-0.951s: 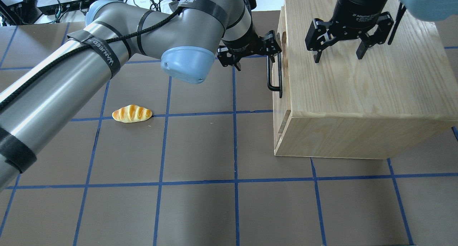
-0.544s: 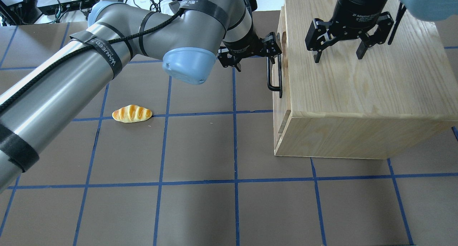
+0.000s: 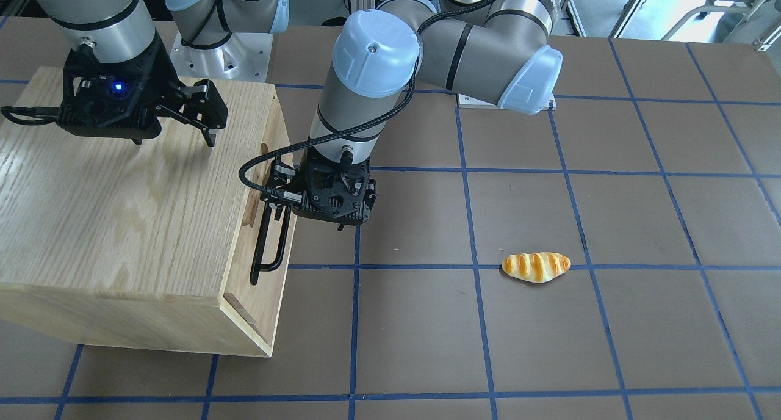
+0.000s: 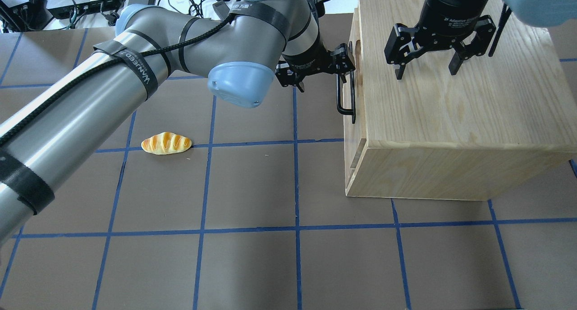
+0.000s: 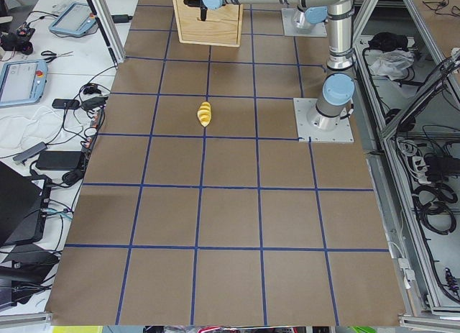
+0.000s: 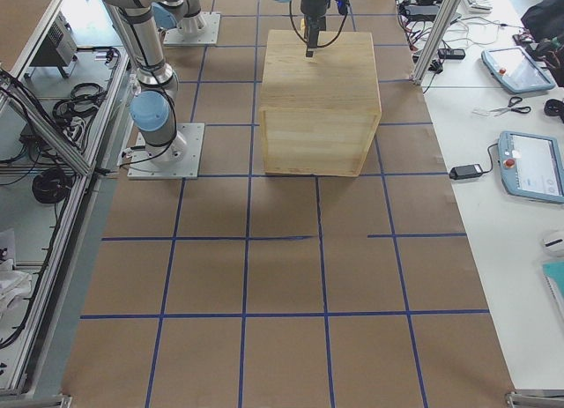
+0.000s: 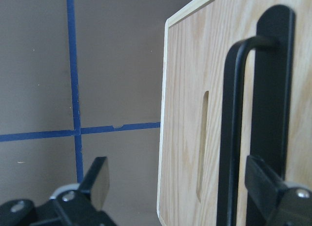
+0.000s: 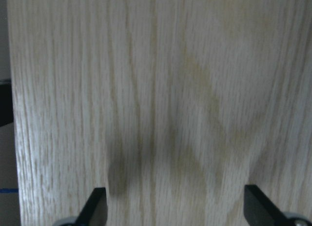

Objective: Open upper drawer

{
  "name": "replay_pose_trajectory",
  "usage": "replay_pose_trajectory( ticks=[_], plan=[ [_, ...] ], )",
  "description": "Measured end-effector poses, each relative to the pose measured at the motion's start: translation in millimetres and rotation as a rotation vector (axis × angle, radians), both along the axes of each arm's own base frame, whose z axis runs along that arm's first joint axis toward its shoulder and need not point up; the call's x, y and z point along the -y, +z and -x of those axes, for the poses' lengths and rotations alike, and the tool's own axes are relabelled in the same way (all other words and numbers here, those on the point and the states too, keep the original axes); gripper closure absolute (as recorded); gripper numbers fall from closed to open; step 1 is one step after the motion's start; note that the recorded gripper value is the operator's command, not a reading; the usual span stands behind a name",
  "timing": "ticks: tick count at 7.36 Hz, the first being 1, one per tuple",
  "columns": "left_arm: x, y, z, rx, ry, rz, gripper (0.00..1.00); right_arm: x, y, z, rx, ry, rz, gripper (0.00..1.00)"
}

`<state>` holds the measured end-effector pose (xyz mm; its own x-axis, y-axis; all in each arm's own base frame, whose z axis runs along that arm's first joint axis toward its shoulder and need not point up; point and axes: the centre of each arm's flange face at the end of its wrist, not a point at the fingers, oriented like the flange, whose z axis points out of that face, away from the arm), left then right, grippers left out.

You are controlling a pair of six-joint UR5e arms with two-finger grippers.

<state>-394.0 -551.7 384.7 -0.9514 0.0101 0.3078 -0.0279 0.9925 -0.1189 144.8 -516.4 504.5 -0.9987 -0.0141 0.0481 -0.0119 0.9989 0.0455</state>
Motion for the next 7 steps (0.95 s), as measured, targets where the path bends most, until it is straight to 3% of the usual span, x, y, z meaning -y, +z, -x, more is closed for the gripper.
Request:
replay_pose_trajectory(
  ticks=[7],
  plan=[
    [4.5, -4.4, -6.0, 0.074, -0.041, 0.035, 0.00, 0.2, 0.5, 0.2, 0.000, 0.001, 0.001, 0.00]
  ],
)
